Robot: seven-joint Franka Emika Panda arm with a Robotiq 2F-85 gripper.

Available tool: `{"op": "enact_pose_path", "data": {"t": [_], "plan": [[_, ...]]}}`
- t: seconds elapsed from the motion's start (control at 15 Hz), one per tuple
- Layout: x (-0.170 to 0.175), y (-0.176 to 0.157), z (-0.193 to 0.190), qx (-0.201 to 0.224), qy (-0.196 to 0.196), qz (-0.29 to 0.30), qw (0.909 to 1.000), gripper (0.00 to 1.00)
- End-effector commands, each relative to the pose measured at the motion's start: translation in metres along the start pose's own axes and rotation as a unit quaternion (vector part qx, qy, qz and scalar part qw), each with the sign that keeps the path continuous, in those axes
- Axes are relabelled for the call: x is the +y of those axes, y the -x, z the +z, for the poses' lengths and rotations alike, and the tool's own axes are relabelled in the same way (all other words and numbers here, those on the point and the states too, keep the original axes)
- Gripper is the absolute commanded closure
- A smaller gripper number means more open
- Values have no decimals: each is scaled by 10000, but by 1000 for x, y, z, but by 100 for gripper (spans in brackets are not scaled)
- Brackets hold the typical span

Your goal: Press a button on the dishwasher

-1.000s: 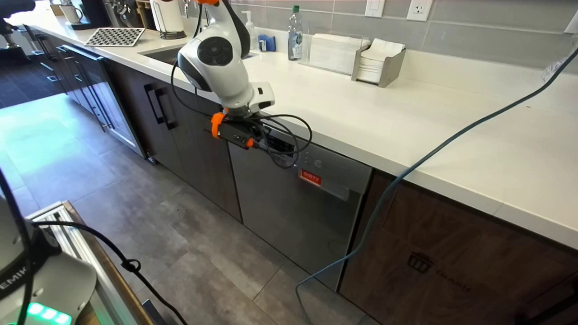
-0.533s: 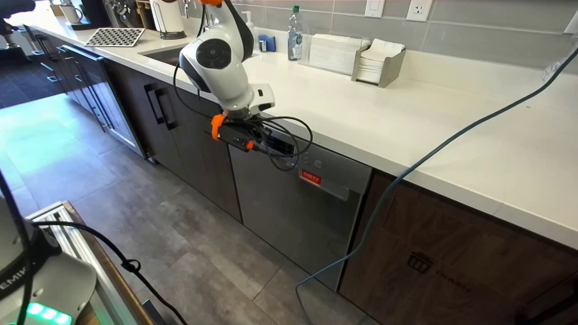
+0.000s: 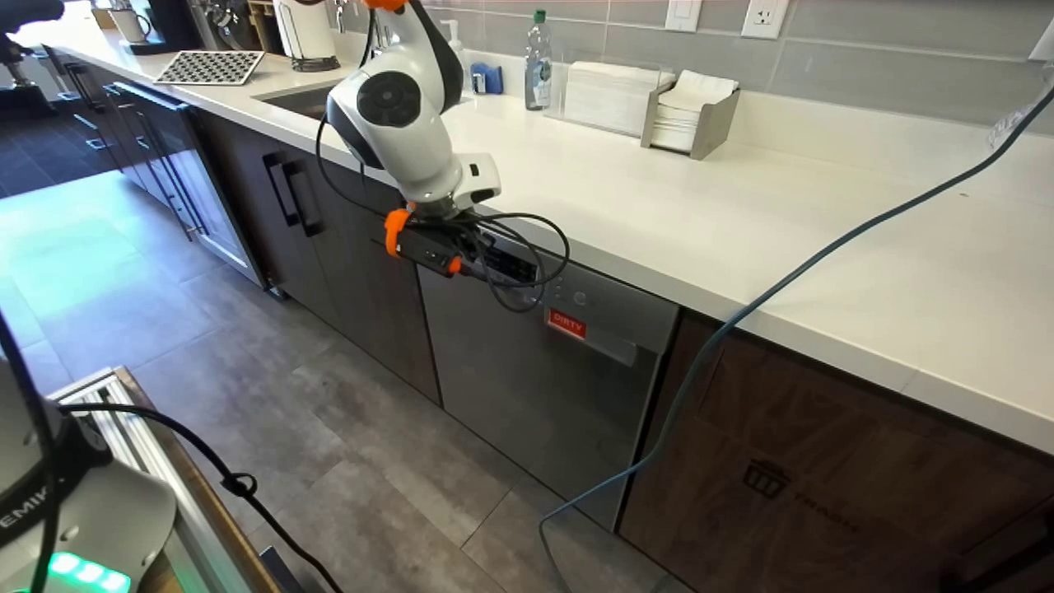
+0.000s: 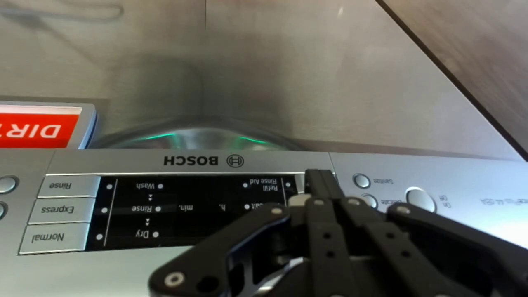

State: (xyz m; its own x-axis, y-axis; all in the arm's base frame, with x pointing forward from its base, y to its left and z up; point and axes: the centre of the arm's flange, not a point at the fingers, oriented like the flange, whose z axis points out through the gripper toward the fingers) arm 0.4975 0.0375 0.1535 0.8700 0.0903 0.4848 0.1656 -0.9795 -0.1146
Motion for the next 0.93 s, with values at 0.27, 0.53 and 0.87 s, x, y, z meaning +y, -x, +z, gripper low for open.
{"op": "enact_pose_path", "data": {"t": [0.27, 0.53, 0.87], "plan": [[-2, -1, 6, 41, -69, -92, 9999, 100], [-2, -5, 8, 44, -87, -109, 9999, 100], [-3, -9, 13, 35, -158, -143, 9998, 100]]}}
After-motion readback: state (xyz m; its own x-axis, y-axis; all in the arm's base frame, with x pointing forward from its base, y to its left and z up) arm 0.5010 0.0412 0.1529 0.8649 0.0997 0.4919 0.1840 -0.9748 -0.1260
